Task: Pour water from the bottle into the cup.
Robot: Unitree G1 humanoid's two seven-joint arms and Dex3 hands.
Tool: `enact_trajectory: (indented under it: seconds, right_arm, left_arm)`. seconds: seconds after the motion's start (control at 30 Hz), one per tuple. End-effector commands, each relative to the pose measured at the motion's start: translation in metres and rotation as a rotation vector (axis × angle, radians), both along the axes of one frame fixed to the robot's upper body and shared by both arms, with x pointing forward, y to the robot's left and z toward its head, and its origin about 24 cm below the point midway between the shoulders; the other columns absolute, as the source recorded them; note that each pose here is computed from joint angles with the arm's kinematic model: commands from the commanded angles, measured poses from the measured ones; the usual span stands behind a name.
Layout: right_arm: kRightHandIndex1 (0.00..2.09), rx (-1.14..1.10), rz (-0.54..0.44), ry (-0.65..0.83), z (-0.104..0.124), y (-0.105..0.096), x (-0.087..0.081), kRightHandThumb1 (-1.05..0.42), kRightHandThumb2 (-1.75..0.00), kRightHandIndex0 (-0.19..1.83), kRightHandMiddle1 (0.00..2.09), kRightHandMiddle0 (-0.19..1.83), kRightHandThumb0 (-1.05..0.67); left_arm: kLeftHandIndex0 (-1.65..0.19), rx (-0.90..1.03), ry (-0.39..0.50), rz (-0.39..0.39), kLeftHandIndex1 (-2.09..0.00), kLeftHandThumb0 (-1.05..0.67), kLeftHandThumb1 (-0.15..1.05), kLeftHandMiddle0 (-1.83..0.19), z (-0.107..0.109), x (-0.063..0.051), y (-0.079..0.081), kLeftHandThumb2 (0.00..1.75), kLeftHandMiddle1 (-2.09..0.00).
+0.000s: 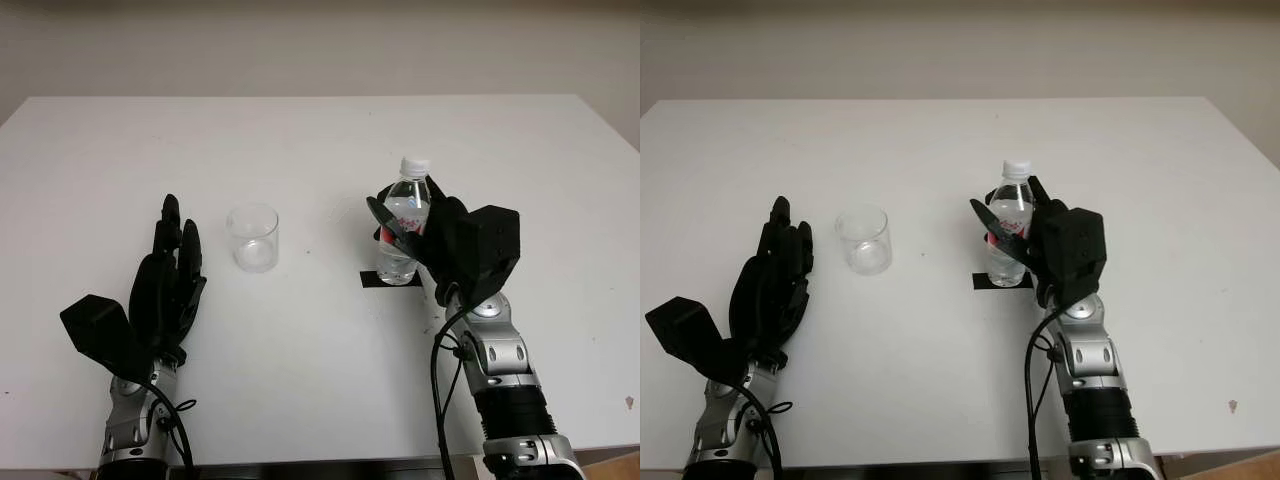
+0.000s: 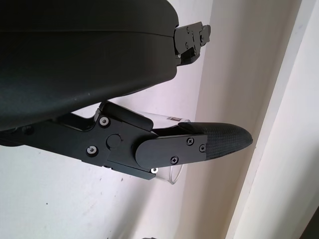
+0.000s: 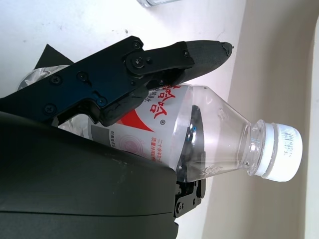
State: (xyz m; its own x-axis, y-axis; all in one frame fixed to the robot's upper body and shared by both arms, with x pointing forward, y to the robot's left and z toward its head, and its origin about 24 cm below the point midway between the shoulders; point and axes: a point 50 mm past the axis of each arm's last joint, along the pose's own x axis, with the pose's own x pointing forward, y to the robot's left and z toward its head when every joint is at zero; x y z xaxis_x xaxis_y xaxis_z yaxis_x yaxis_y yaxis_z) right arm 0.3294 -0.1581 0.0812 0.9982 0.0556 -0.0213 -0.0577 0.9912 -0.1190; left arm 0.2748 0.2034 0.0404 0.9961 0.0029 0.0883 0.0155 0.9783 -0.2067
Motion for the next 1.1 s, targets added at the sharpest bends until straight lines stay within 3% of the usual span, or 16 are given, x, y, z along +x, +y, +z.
enact_trajectory:
  seconds: [0.0, 0.43, 0.5, 0.57, 0.6, 0.67, 0.73, 0.83, 0.93, 1.07]
  right_arm:
    - [2.09, -0.012, 0.005, -0.048, 0.011, 0.0, 0.005, -1.05, -0.45, 1.45, 2.09, 1.03, -0.41]
    - [2.09, 0.022, 0.046, -0.034, 0.005, 0.002, 0.002, -1.05, -0.43, 1.36, 2.09, 0.92, -0.42]
    - [2.09, 0.035, 0.078, -0.051, 0.004, 0.002, -0.001, -1.05, -0.36, 1.04, 2.09, 0.65, -0.49]
    - [2.09, 0.042, 0.116, -0.066, 0.002, 0.001, -0.003, -1.05, -0.27, 0.48, 2.09, 0.21, -0.57]
    - [2.01, 0.044, 0.13, -0.07, 0.002, 0.001, -0.004, -1.05, -0.23, 0.18, 2.02, 0.01, -0.6]
    - [1.79, 0.015, 0.181, -0.092, 0.001, 0.0, -0.006, -1.05, -0.19, -0.04, 1.84, -0.13, -0.61]
    - [1.07, -0.021, 0.23, -0.111, -0.001, -0.001, -0.008, -1.05, -0.15, -0.16, 1.18, -0.18, -0.69]
    - [0.36, -0.041, 0.285, -0.107, -0.004, -0.001, -0.013, -1.04, -0.08, -0.17, 0.49, -0.18, -0.76]
    - [0.06, -0.027, 0.313, -0.102, -0.008, -0.001, -0.018, -1.0, -0.05, -0.19, 0.13, -0.19, -0.81]
    - [0.0, 0.007, 0.33, -0.098, -0.014, -0.002, -0.023, -0.97, -0.04, -0.19, 0.01, -0.19, -0.82]
  left_arm:
    - [0.19, -0.014, 0.081, 0.01, -0.04, -0.76, 1.05, 0.19, -0.018, -0.01, 0.002, 0.48, -0.03]
    - [0.18, 0.005, 0.077, 0.009, -0.04, -0.76, 1.05, 0.19, -0.016, -0.009, 0.005, 0.49, -0.04]
    - [0.18, 0.002, 0.077, 0.009, -0.05, -0.76, 1.05, 0.19, -0.016, -0.009, 0.005, 0.49, -0.04]
    - [0.18, 0.001, 0.078, 0.008, -0.05, -0.76, 1.05, 0.19, -0.016, -0.009, 0.006, 0.48, -0.04]
    - [0.18, 0.001, 0.079, 0.008, -0.05, -0.76, 1.05, 0.19, -0.015, -0.009, 0.006, 0.48, -0.04]
    - [0.18, 0.0, 0.079, 0.007, -0.05, -0.76, 1.05, 0.19, -0.015, -0.009, 0.006, 0.48, -0.05]
    - [0.18, -0.001, 0.079, 0.006, -0.05, -0.75, 1.05, 0.19, -0.015, -0.009, 0.006, 0.48, -0.04]
    - [0.18, 0.007, 0.078, 0.004, -0.05, -0.75, 1.05, 0.19, -0.015, -0.008, 0.007, 0.49, -0.04]
    - [0.17, 0.008, 0.079, 0.006, -0.05, -0.76, 1.05, 0.18, -0.015, -0.008, 0.008, 0.49, -0.05]
    - [0.18, 0.004, 0.076, 0.002, -0.05, -0.75, 1.05, 0.19, -0.014, -0.008, 0.009, 0.48, -0.05]
